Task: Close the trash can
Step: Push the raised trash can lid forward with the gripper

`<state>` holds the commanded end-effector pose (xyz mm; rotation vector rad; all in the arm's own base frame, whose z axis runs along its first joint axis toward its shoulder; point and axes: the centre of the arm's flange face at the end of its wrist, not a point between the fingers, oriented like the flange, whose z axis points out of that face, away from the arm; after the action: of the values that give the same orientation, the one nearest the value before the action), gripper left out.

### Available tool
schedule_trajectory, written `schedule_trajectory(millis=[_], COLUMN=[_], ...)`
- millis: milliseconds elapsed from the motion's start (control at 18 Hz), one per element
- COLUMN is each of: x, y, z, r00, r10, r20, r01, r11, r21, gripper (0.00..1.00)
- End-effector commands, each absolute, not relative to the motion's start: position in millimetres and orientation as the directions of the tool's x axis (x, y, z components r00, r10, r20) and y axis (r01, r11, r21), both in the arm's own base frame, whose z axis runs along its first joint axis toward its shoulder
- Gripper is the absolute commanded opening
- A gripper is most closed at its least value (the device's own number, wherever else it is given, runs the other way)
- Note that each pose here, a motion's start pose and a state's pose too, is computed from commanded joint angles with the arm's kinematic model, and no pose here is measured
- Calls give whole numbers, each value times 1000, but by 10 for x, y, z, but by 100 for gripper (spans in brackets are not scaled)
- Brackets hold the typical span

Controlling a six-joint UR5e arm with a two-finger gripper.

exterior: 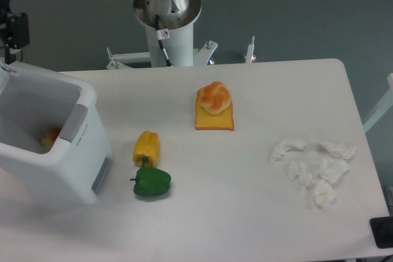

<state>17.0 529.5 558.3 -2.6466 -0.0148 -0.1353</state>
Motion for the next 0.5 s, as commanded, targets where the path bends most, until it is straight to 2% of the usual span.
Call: schedule_trajectory(millis=[500], x=[-29], y=[5295], z=[5618], r00=[996], r10=[31], r20=[85], r01=[68], r11=[-874], r21=[-481], gripper=[100])
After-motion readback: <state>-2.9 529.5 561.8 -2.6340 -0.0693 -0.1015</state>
